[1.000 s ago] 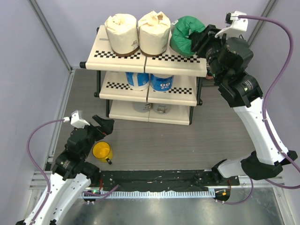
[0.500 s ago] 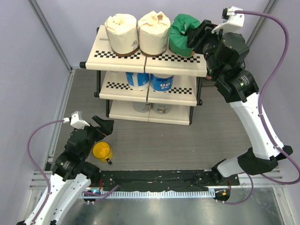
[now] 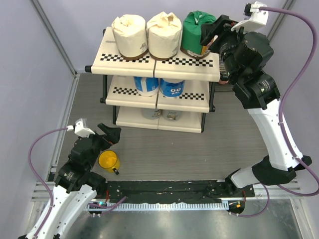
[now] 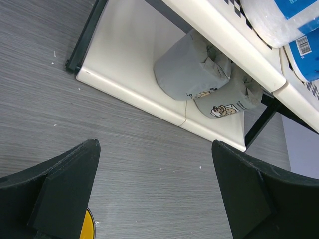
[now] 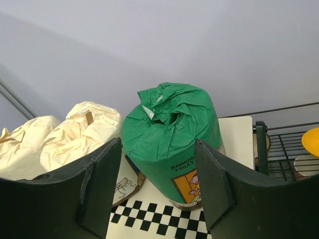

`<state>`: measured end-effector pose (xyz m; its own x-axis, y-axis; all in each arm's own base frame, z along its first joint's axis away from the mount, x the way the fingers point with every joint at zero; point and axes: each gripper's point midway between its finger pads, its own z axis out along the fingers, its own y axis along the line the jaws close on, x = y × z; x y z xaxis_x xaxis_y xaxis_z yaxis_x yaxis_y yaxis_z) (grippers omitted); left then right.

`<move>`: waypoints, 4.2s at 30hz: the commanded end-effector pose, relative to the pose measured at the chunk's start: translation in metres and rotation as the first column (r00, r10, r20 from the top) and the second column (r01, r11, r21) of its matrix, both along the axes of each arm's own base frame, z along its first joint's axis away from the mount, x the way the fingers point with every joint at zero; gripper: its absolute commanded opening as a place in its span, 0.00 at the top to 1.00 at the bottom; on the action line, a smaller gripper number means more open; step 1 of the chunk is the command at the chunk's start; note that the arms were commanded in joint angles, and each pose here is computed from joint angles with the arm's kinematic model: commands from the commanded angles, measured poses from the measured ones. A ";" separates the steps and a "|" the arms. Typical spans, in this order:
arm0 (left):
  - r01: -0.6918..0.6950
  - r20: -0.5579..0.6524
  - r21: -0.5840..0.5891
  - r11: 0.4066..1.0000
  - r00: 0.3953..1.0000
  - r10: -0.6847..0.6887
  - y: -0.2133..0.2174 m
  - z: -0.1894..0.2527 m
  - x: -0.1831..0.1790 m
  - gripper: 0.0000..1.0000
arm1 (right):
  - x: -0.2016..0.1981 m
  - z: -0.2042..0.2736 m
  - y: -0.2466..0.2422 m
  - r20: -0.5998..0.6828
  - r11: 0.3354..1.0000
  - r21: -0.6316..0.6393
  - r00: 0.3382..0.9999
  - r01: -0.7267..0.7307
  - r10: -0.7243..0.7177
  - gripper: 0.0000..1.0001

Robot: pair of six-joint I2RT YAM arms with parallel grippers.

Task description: Place and organize the paper towels onto the shelf

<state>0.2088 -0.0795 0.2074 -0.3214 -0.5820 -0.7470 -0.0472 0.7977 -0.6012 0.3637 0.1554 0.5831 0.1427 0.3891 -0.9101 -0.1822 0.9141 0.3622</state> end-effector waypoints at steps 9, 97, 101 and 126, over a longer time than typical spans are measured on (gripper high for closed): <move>-0.004 0.037 0.018 1.000 0.999 0.003 0.004 0.019 -0.001 0.00 | -0.056 0.005 -0.022 0.084 0.994 0.089 0.995 -0.069 0.062 0.31; 0.020 0.059 0.119 0.993 0.998 -0.027 0.010 0.042 -0.005 0.00 | -0.138 -0.250 -0.132 -0.206 0.984 0.124 0.974 0.125 -0.098 0.00; 0.015 0.083 0.094 0.995 0.996 -0.023 0.014 0.040 -0.014 0.00 | -0.152 -0.283 -0.133 -0.261 0.978 0.158 0.961 0.136 -0.092 0.00; -0.116 0.127 0.040 0.992 0.986 0.110 0.042 0.038 -0.029 0.00 | -0.165 -0.336 -0.132 -0.378 0.962 0.211 0.922 0.171 -0.081 0.00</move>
